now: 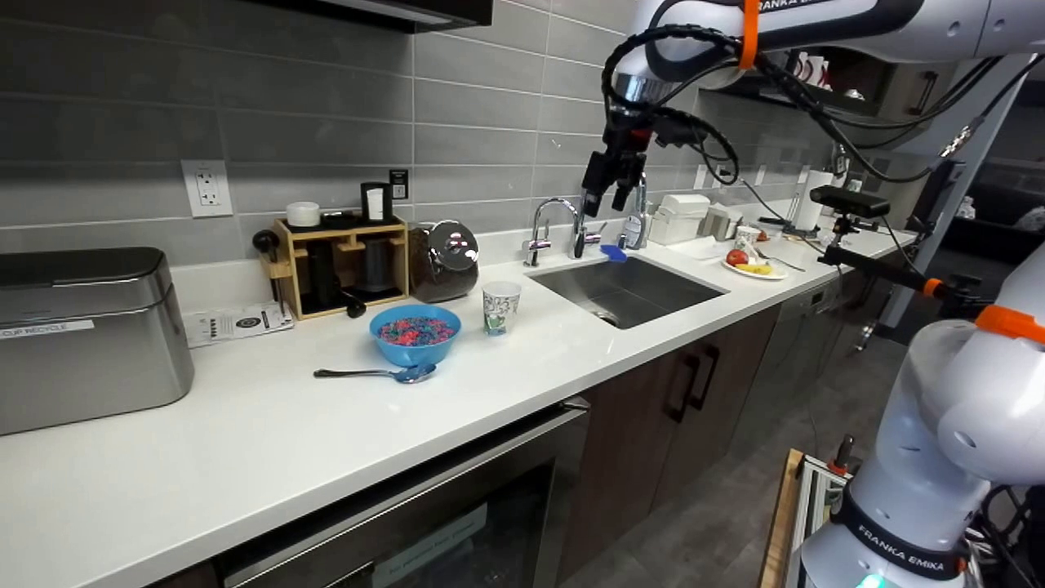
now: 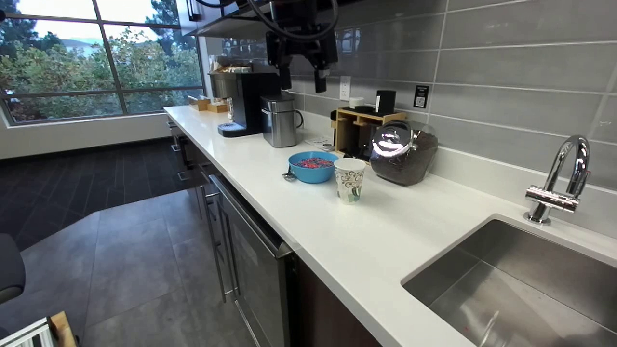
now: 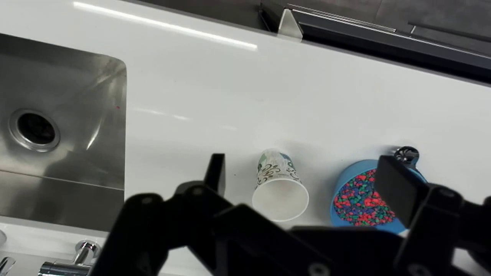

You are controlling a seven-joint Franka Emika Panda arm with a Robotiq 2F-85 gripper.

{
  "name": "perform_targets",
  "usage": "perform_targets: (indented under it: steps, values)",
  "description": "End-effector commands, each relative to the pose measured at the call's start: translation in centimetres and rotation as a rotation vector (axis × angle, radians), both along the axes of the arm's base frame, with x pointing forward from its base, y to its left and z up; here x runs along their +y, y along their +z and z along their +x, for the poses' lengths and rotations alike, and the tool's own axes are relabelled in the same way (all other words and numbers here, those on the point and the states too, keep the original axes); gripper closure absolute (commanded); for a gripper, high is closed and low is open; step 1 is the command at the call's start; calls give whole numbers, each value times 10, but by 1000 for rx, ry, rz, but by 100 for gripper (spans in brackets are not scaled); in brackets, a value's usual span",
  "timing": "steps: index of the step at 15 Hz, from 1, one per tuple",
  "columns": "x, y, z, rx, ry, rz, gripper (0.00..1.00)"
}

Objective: Place the lid on the jar

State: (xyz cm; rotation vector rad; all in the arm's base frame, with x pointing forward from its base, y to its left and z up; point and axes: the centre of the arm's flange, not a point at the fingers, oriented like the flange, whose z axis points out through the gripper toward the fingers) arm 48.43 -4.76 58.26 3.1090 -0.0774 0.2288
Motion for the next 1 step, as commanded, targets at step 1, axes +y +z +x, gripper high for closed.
perform_targets:
  steps: [1]
  values:
    - [0,-2,0,5,3,0,0]
